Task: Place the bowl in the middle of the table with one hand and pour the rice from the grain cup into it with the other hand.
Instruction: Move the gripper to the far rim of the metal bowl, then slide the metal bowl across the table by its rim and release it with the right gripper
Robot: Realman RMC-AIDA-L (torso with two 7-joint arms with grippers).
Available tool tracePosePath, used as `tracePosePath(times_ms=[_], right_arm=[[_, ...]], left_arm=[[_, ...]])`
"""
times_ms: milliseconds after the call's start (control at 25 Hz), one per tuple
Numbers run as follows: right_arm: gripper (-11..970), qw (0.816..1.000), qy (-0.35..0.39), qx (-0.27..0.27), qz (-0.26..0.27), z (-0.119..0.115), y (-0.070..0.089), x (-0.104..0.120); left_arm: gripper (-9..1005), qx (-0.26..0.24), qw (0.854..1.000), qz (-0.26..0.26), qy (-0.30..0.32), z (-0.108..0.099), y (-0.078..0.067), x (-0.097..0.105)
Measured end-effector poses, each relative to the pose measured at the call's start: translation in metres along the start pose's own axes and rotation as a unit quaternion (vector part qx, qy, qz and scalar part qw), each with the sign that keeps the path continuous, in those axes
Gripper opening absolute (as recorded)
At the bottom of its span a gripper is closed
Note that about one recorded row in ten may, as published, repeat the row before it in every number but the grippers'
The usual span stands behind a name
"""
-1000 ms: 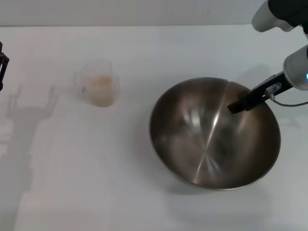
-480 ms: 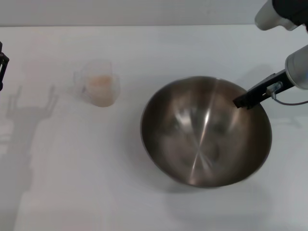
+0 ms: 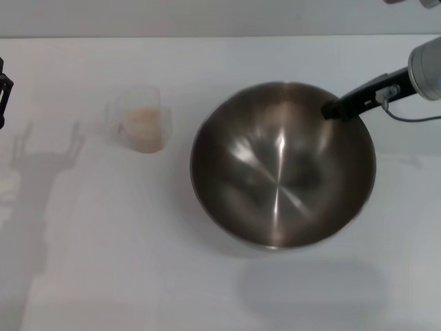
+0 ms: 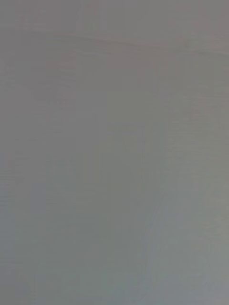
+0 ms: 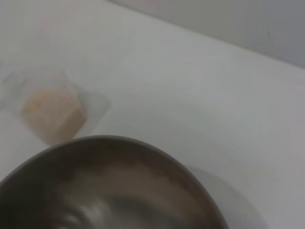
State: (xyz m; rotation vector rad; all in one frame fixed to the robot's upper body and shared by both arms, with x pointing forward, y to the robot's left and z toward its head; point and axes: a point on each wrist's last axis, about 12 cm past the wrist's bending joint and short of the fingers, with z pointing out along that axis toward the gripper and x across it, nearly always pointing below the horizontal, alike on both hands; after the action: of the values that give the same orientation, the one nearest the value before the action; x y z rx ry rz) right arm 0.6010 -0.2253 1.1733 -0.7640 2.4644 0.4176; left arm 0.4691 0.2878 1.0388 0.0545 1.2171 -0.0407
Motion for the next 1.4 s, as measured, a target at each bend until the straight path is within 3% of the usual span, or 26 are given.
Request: tracePosePath(times_ms=[360, 800, 1320, 1400], right_arm=[[30, 0.999, -0.048, -0.003, 0.013, 0.007, -0.001, -0.012], [31, 0.999, -0.033, -0.008, 0.028, 0.026, -0.003, -0.012], [36, 0.999, -0.009, 0.014, 0.032, 0.027, -0.007, -0.009], [96, 0.999, -0.008, 0.017, 0.030, 0.026, -0.008, -0.009]], left_arm=[[829, 0.002, 1.000, -0.001, 0.000, 0.000, -0.001, 0.000], [829, 0.002, 1.000, 0.000, 0.001, -0.002, -0.001, 0.000], [828, 0.004, 1.000, -0.004, -0.003, 0.001, -0.003, -0.001], [828, 0.004, 1.000, -0.004, -0.003, 0.001, -0.003, -0.001]])
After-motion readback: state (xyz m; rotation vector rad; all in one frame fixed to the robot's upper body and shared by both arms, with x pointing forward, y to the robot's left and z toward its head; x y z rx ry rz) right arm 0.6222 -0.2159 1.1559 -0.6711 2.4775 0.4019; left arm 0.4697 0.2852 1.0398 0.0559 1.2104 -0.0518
